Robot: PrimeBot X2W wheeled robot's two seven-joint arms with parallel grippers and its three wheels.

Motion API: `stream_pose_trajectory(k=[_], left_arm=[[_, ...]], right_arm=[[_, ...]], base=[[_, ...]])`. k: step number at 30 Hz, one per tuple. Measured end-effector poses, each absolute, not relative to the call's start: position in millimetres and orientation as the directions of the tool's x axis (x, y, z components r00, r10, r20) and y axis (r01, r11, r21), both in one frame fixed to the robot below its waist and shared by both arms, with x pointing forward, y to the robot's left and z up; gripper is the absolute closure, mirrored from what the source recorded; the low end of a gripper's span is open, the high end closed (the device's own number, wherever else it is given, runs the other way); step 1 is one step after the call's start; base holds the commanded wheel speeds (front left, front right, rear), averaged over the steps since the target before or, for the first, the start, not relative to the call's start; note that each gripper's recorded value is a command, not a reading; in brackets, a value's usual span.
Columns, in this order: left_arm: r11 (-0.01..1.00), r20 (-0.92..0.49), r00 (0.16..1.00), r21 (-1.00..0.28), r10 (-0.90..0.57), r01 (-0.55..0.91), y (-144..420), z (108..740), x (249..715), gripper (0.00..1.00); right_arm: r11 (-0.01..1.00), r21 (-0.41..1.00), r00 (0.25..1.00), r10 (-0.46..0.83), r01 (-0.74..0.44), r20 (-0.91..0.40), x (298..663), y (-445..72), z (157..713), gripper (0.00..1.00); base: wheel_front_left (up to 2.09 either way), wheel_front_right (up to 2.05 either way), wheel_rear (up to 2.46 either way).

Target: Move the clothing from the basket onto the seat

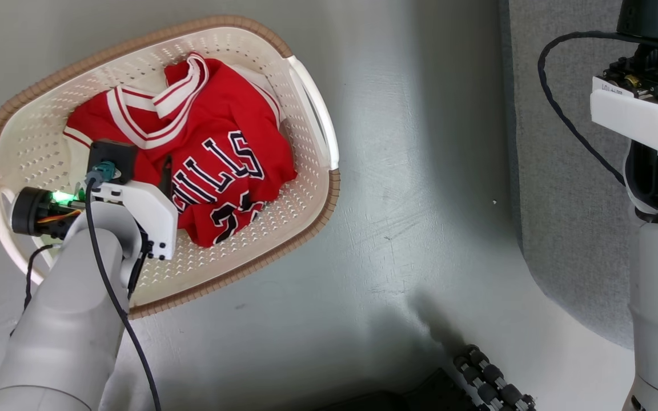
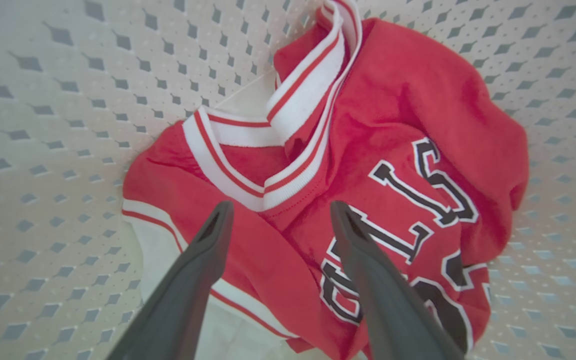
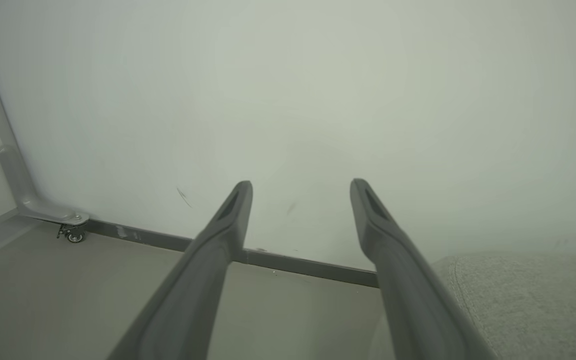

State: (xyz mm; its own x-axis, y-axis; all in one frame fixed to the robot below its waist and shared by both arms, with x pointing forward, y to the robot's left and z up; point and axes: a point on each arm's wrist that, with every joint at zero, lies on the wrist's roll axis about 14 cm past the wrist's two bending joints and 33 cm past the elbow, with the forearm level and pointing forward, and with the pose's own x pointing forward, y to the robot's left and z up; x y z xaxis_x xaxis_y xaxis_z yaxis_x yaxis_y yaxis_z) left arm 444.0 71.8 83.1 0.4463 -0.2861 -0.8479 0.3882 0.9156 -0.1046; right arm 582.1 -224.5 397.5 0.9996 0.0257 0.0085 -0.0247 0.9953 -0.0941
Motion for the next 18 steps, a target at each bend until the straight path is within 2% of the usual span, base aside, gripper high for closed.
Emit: stream_pose_trajectory(k=[18], left_arm=[[0.899,-0.897,0.378,-0.048,-0.231,0.436,71,58,438,0.00]], right_arm=[[0.995,-0.095,0.999,0.020,-0.023,-0.030,577,-229,379,0.00]], base=[[0.00,0.00,0.00]])
